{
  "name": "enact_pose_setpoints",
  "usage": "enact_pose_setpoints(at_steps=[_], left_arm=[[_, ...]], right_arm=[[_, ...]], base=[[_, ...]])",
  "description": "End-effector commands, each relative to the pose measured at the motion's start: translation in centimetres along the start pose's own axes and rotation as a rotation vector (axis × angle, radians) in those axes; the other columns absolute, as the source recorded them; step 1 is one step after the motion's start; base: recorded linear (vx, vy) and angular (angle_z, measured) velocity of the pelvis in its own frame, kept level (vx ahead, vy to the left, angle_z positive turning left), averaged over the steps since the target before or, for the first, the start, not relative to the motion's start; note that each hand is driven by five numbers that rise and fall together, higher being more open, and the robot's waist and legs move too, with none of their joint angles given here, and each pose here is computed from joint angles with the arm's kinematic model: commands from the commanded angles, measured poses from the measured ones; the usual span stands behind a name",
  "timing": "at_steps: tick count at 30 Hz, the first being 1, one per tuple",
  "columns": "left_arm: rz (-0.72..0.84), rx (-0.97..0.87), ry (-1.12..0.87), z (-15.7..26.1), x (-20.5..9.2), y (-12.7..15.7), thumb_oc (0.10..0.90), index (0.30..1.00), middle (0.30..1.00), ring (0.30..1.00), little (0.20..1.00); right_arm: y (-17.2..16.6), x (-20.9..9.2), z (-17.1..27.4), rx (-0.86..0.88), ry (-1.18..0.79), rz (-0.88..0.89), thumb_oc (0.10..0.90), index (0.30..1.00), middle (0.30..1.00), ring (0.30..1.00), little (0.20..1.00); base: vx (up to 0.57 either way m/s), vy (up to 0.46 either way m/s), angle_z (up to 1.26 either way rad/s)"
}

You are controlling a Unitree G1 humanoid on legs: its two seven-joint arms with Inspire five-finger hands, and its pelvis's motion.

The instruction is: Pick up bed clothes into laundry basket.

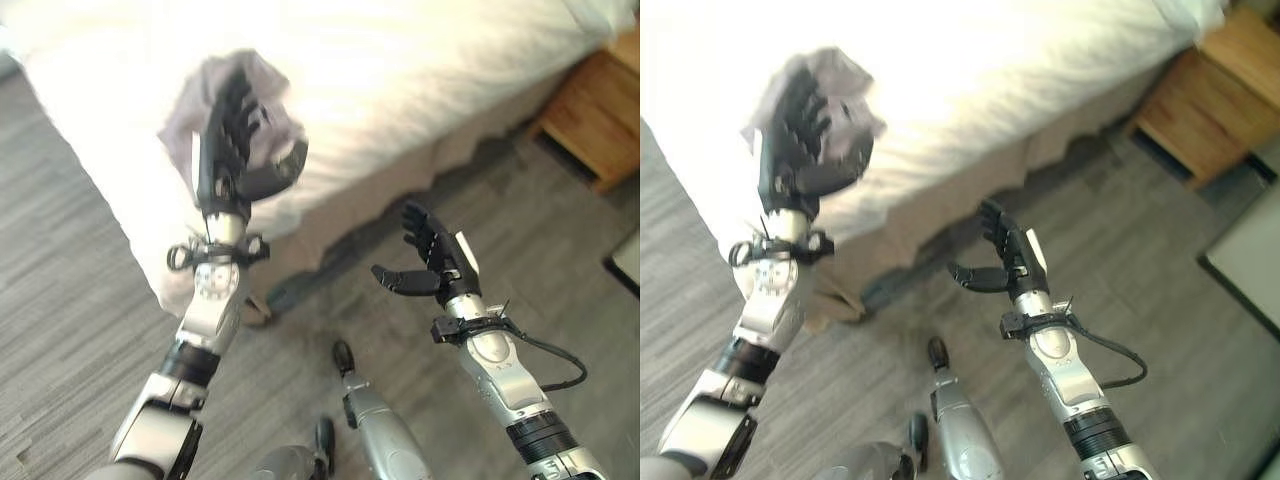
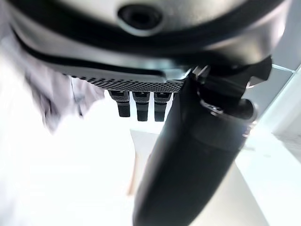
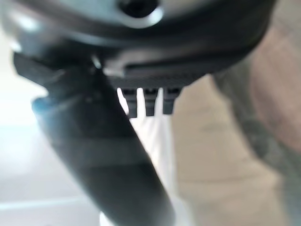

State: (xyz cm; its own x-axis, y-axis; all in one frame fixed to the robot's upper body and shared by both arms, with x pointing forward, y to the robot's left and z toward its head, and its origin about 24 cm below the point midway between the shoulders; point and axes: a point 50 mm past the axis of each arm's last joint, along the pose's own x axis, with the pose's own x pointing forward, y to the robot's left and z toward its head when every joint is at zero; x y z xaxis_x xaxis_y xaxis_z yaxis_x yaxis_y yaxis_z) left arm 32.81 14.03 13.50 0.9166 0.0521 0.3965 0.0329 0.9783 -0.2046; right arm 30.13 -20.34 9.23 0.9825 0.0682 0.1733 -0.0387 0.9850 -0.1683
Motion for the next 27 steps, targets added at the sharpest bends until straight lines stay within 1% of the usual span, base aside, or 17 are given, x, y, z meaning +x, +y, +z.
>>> enact_pose_setpoints(at_steps=[1, 2, 3, 4, 5, 6, 7, 8, 9, 11, 12, 13, 15, 19, 24, 25, 27], left_arm=[[-0.133, 0.06, -0.218, 4.6, 1.7, -0.5, 0.8, 0.9, 0.9, 0.9, 0.9], [-0.132, 0.074, -0.227, 4.8, 1.6, -0.3, 0.8, 0.9, 0.9, 0.9, 0.9], [-0.103, 0.144, -0.305, 6.7, 1.7, 1.1, 0.8, 0.9, 0.9, 0.9, 0.9], [-0.101, 0.145, -0.305, 6.7, 1.7, 1.1, 0.8, 0.9, 0.9, 0.9, 0.9], [-0.071, 0.214, -0.359, 7.9, 1.7, 2.3, 0.8, 0.9, 0.9, 0.9, 0.9], [-0.063, 0.25, -0.389, 8.6, 1.7, 2.6, 0.8, 0.9, 0.9, 0.9, 0.9], [-0.062, 0.335, -0.459, 10.5, 1.9, 3.3, 0.8, 0.9, 0.9, 0.9, 0.9], [-0.062, 0.367, -0.481, 11.1, 2.0, 3.6, 0.8, 0.9, 0.9, 0.9, 0.9], [-0.058, 0.454, -0.538, 12.6, 2.3, 3.9, 0.8, 0.9, 0.9, 0.9, 0.9], [-0.055, 0.518, -0.577, 13.7, 2.8, 4.1, 0.8, 0.9, 0.9, 0.9, 0.9], [-0.044, 0.606, -0.601, 14.9, 3.4, 4.6, 0.8, 0.9, 0.9, 0.9, 0.9], [-0.045, 0.606, -0.602, 14.9, 3.4, 4.6, 0.8, 0.9, 0.9, 0.9, 0.9], [-0.031, 0.692, -0.643, 16.4, 3.9, 5.0, 0.8, 0.9, 0.9, 0.9, 0.9], [0.013, 0.902, -0.645, 18.1, 5.4, 6.0, 0.8, 0.9, 0.9, 0.9, 0.9], [-0.048, 1.161, -0.541, 20.2, 7.8, 7.0, 0.8, 0.9, 0.9, 0.9, 0.9], [-0.051, 1.161, -0.543, 20.2, 7.9, 6.9, 0.8, 0.9, 0.9, 0.9, 0.9], [-0.06, 1.232, -0.461, 19.6, 8.7, 7.6, 0.8, 0.9, 0.9, 0.9, 0.9]], right_arm=[[1.7, 2.9, 6.6, 0.085, -0.326, 0.031, 0.8, 0.9, 0.9, 0.9, 0.9], [1.8, 3.0, 6.6, 0.083, -0.325, 0.04, 0.8, 0.9, 0.9, 0.9, 0.9], [2.5, 3.3, 6.8, 0.054, -0.325, 0.091, 0.8, 0.9, 0.9, 0.9, 0.9], [2.6, 3.4, 6.8, 0.054, -0.325, 0.092, 0.8, 0.9, 0.9, 0.9, 0.9], [2.6, 3.2, 6.6, 0.035, -0.319, 0.114, 0.8, 0.9, 0.9, 0.9, 0.9], [2.6, 3.1, 6.5, 0.028, -0.316, 0.119, 0.8, 0.9, 0.9, 0.9, 0.9], [2.3, 3.0, 6.1, 0.009, -0.297, 0.125, 0.8, 0.9, 0.9, 0.9, 0.9], [2.1, 2.9, 6.0, 0.002, -0.291, 0.125, 0.8, 0.9, 0.9, 0.9, 0.9], [1.7, 2.7, 5.5, -0.007, -0.271, 0.126, 0.8, 0.9, 0.9, 0.9, 0.9], [1.4, 2.5, 5.2, -0.018, -0.259, 0.122, 0.8, 0.9, 0.9, 0.9, 0.9], [0.9, 2.3, 4.8, -0.038, -0.241, 0.113, 0.8, 0.9, 0.9, 0.9, 0.9], [0.9, 2.3, 4.8, -0.037, -0.241, 0.112, 0.8, 0.9, 0.9, 0.9, 0.9], [0.5, 2.0, 4.5, -0.054, -0.229, 0.105, 0.8, 0.9, 0.9, 0.9, 0.9], [-0.3, 1.6, 4.0, -0.077, -0.21, 0.088, 0.8, 0.9, 0.9, 0.9, 0.9], [-0.8, 1.0, 3.1, -0.075, -0.168, 0.082, 0.8, 0.9, 0.9, 0.9, 0.9], [-0.8, 1.0, 3.1, -0.073, -0.168, 0.079, 0.8, 0.9, 0.9, 0.9, 0.9], [-0.6, 1.0, 2.8, -0.055, -0.161, 0.086, 0.8, 0.9, 0.9, 0.9, 0.9]], base=[[0.05, -0.136, 0.84], [0.14, -0.222, 0.6], [0.12, -0.179, 0.21], [0.18, -0.216, 0.04], [0.12, -0.106, -0.16], [0.18, -0.151, -0.14], [0.13, -0.09, -0.17], [0.15, -0.094, -0.06], [0.11, -0.058, 0.05], [0.1, -0.045, 0.08], [0.07, -0.031, 0.04], [0.07, -0.034, 0.05], [0.01, -0.02, 0.1], [0.03, -0.008, 0.08], [0.03, 0.001, 0.09], [0.0, 0.0, 0.0], [0.02, 0.006, -0.01]])
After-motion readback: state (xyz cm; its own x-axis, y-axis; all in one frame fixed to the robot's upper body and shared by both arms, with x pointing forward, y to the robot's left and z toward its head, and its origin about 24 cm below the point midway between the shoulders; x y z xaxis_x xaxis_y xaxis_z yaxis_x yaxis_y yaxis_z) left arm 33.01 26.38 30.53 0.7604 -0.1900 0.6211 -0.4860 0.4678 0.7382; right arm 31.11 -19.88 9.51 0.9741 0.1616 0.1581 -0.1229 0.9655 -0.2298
